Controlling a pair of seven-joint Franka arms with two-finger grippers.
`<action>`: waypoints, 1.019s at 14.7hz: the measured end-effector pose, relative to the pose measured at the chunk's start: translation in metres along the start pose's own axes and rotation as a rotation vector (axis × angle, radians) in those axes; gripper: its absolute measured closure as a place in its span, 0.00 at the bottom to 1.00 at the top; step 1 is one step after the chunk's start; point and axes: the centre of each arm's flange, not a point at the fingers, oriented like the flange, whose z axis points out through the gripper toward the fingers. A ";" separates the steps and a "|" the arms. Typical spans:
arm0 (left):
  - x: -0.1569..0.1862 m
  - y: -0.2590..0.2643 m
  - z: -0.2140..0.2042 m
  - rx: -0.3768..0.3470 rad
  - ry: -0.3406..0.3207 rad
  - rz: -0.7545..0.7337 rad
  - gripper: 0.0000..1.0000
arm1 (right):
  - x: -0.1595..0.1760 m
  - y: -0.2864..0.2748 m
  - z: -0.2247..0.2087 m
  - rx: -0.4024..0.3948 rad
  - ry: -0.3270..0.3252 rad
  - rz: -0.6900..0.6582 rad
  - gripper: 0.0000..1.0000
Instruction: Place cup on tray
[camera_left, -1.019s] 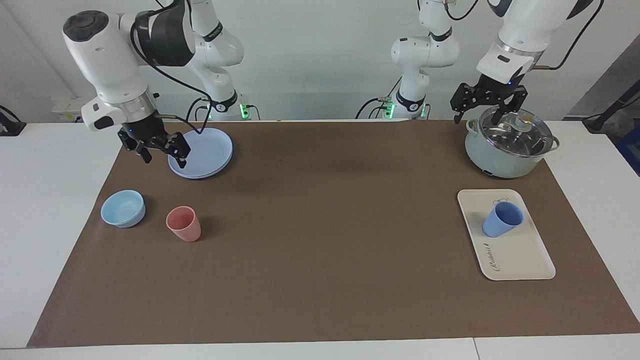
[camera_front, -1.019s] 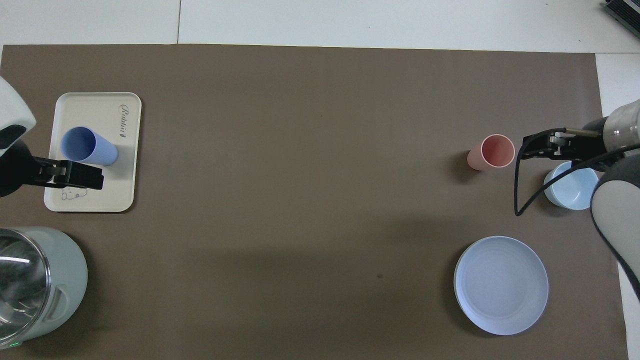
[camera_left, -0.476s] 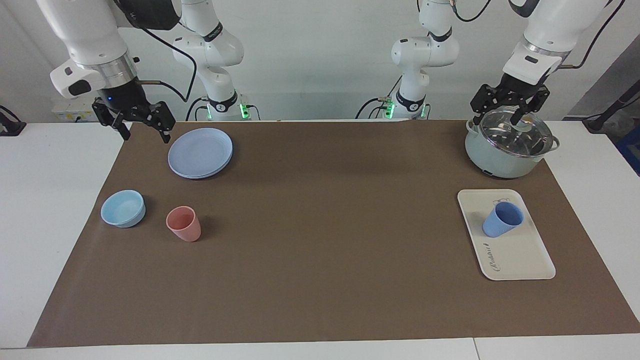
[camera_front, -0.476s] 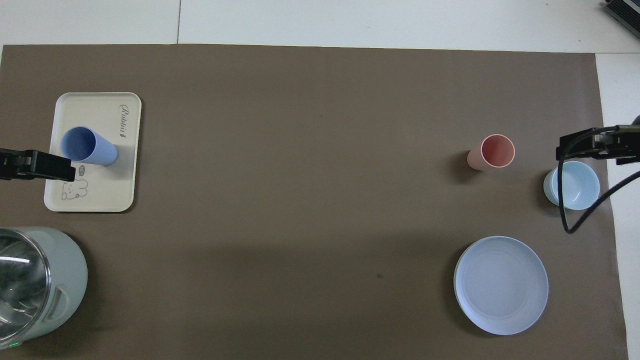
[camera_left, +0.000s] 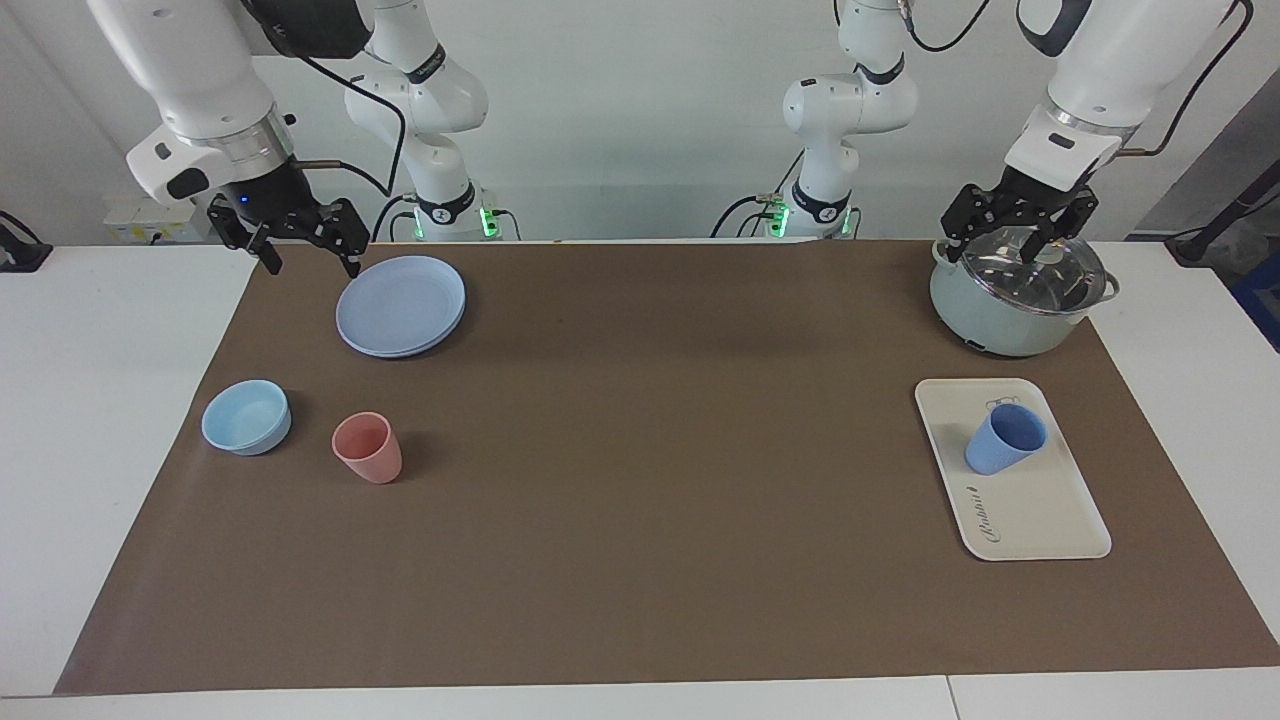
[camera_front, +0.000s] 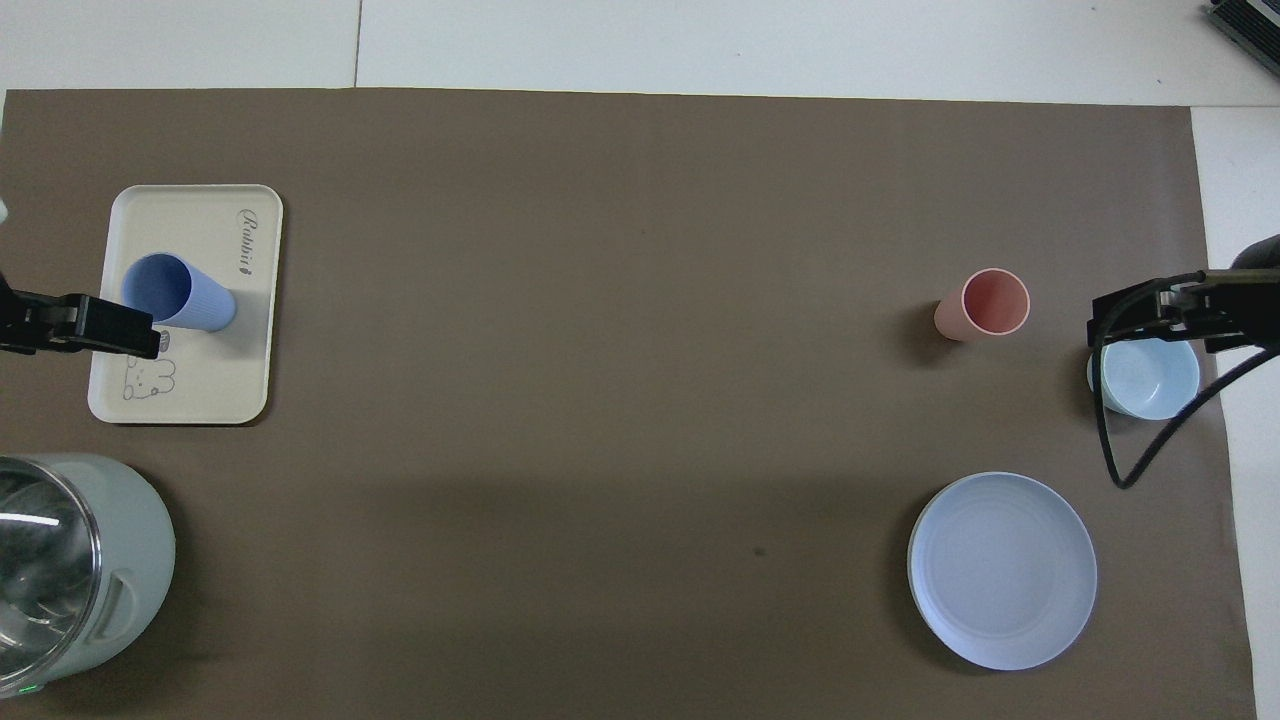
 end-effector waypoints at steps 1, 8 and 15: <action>0.000 0.001 0.000 0.000 0.001 0.005 0.00 | 0.000 0.000 0.000 0.000 0.000 0.000 0.00; 0.000 -0.002 -0.006 0.001 0.012 0.003 0.00 | 0.000 0.000 0.000 0.001 0.000 0.000 0.00; -0.003 -0.003 -0.011 0.002 0.023 0.001 0.00 | 0.000 0.001 0.000 0.001 -0.001 0.002 0.00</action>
